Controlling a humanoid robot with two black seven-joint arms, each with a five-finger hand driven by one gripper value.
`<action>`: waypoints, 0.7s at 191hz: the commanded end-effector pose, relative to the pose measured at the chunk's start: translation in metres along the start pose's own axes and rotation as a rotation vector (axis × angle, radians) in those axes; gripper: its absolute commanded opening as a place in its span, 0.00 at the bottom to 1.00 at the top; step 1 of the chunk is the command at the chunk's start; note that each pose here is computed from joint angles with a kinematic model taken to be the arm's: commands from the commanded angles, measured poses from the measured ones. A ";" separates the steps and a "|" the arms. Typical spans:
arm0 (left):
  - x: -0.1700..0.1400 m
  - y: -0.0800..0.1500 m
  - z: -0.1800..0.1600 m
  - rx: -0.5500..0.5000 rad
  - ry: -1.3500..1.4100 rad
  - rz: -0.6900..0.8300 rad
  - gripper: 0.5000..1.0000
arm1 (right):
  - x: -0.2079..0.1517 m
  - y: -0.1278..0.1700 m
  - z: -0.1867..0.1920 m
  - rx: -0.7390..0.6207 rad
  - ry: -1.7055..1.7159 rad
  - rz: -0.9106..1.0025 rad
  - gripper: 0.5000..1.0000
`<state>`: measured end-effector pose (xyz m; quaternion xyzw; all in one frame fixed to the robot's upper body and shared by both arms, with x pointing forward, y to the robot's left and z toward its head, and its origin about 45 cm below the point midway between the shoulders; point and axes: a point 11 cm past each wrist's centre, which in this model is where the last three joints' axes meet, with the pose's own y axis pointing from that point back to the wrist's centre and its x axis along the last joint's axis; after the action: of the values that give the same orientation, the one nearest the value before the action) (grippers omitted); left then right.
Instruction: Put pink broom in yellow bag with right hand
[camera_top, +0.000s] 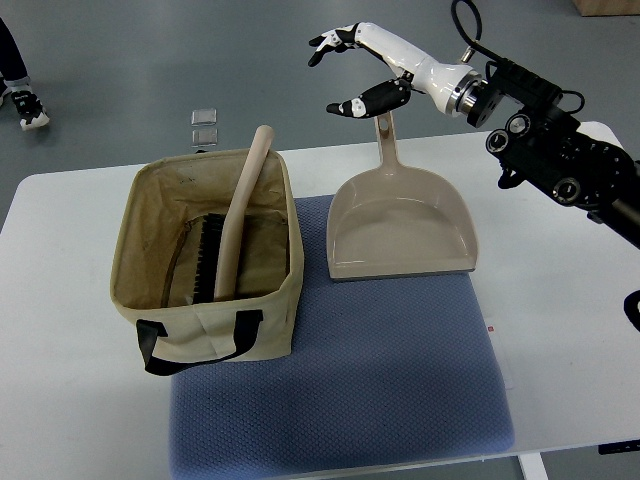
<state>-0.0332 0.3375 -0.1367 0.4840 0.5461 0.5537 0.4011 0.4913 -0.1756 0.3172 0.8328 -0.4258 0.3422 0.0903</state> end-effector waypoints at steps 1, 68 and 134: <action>0.000 0.000 0.000 0.000 0.000 0.000 1.00 | 0.008 0.026 0.032 -0.054 -0.205 0.145 0.78; 0.000 0.000 0.000 0.000 0.000 0.000 1.00 | 0.012 0.092 0.109 -0.184 -0.723 0.506 0.83; 0.000 0.000 0.000 0.000 0.000 0.000 1.00 | -0.013 0.110 0.132 -0.211 -0.960 0.624 0.86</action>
<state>-0.0332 0.3375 -0.1368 0.4839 0.5463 0.5536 0.4013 0.4687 -0.2966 0.1998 0.7211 -0.6741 -0.0952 -0.1287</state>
